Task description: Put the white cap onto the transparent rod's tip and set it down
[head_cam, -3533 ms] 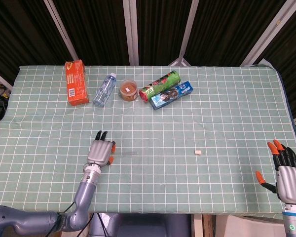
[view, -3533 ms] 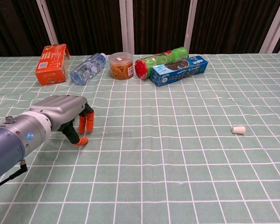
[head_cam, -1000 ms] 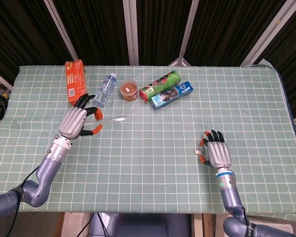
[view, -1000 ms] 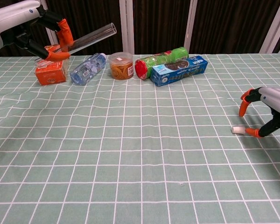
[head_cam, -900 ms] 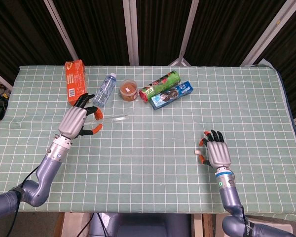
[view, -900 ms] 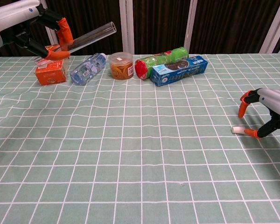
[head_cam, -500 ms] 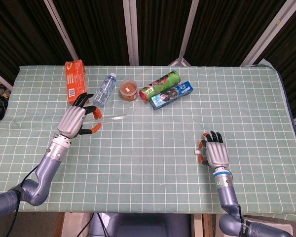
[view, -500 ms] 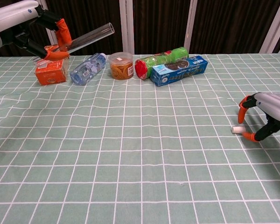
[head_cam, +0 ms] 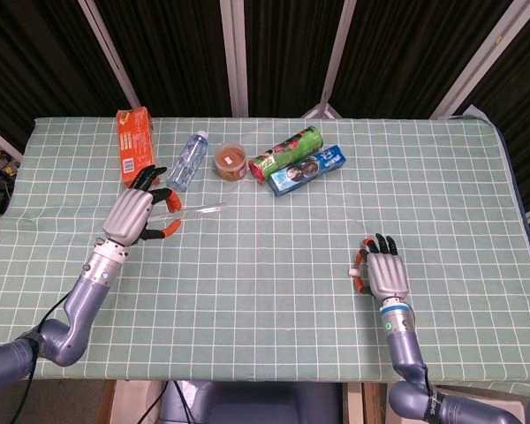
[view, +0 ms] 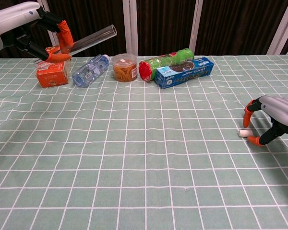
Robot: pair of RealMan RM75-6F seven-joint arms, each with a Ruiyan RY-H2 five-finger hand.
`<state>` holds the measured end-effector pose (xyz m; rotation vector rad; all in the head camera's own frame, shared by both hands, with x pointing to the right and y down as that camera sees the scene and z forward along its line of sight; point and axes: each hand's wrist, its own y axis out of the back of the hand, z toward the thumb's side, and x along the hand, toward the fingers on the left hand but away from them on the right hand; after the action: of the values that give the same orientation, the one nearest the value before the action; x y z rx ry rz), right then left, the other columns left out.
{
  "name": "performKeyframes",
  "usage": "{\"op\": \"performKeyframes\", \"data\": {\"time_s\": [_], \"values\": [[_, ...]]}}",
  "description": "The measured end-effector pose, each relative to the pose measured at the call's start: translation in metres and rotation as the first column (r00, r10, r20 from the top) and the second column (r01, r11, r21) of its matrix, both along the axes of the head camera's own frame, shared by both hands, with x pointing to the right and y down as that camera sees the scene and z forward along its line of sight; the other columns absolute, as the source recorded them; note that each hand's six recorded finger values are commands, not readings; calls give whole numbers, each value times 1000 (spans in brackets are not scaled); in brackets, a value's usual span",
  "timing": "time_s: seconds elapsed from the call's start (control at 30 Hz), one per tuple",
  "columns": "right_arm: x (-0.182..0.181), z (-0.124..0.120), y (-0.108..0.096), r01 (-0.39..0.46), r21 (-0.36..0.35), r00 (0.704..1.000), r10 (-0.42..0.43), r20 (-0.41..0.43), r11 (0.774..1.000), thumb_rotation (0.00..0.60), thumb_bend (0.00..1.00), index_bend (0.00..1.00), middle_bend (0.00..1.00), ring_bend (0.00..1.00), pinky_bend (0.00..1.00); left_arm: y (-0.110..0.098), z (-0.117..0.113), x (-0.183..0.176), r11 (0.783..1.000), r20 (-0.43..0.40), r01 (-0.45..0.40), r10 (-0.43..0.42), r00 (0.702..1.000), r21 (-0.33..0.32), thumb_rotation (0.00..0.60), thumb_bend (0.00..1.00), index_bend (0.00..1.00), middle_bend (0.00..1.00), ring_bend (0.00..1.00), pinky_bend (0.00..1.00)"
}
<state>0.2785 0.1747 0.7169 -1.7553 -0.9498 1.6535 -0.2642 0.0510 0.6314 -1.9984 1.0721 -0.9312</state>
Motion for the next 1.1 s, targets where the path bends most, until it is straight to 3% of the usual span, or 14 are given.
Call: {"op": "performKeyframes", "data": {"time_s": [0.67, 0.9, 1.1], "values": [[-2, 1, -1, 4, 6, 1000, -4, 1, 1000, 600, 340, 593, 256, 66, 0, 2, 4, 2, 1000, -3, -5, 5, 1000, -6, 600, 798, 564, 570, 98, 0], [-3, -17, -16, 22, 80, 1000, -24, 15, 997, 600, 339, 601, 261, 73, 0, 0, 5, 15, 1000, -51, 7, -7, 999, -13, 600, 797, 564, 570, 98, 0], [-1, -39, -36, 51, 176, 999, -53, 8, 983, 600, 340, 607, 267, 77, 0, -2, 16, 36, 996, -137, 53, -62, 989, -66, 600, 796, 565, 570, 98, 0]]}}
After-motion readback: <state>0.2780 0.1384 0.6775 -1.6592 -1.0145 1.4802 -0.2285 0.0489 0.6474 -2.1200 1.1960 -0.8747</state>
